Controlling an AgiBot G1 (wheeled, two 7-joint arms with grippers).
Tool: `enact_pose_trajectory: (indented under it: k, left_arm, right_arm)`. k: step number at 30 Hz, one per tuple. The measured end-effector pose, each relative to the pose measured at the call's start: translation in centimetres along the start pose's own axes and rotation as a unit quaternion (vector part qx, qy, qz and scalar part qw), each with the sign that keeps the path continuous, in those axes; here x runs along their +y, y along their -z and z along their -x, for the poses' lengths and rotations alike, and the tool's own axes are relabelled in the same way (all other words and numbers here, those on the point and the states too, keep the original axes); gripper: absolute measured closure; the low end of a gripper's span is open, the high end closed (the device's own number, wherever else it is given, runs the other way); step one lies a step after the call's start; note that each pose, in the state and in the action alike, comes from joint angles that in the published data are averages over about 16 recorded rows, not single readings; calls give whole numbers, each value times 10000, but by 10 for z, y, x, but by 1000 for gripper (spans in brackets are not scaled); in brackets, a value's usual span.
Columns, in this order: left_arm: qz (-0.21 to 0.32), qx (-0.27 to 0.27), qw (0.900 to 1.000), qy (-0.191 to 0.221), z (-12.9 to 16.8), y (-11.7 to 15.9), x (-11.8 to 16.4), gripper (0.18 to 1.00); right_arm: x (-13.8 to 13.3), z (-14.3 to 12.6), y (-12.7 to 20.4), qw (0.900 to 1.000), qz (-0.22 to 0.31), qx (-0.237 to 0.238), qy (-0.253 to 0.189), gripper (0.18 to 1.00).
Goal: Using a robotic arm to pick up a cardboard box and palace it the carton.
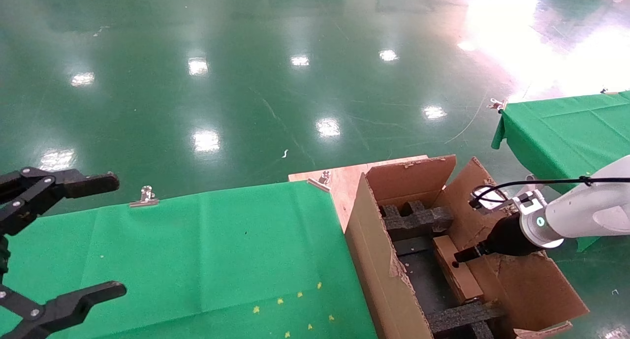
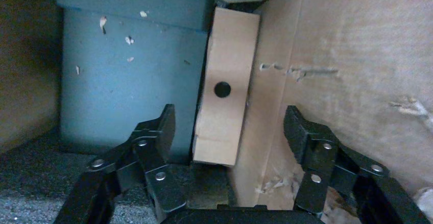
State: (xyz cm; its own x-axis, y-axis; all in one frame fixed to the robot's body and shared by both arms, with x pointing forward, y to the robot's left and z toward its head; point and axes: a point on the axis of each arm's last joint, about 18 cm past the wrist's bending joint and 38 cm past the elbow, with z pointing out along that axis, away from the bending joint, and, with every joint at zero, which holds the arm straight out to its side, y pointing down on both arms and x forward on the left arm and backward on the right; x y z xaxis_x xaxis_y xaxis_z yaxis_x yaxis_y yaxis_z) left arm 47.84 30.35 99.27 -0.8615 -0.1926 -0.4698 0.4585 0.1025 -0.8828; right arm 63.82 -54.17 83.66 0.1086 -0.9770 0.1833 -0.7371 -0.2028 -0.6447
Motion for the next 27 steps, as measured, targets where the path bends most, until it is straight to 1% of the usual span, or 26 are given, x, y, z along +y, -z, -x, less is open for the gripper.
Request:
enact_pose_trajectory:
  k: [6, 11, 14, 19, 23, 27]
  left_arm:
    - [0, 0, 10000, 0, 0, 0, 0, 183]
    - [0, 0, 10000, 0, 0, 0, 0, 183]
    - [0, 0, 10000, 0, 0, 0, 0, 183]
    - [0, -1, 10000, 0, 0, 0, 0, 183]
    - [0, -1, 10000, 1, 0, 0, 0, 183]
    - [0, -2, 10000, 1, 0, 0, 0, 183]
  right_arm:
    - [-30, 2, 21, 9989, -412, -109, 182, 364]
    - [-65, 9, 49, 9938, -947, -288, 514, 279]
    - [-86, 18, 69, 9872, -1316, -445, 784, 246]
    - [-113, 36, 103, 9717, -1874, -721, 1244, 204]
    - [-123, 48, 124, 9594, -2191, -907, 1527, 187]
    - [-127, 57, 136, 9513, -2364, -1034, 1686, 180]
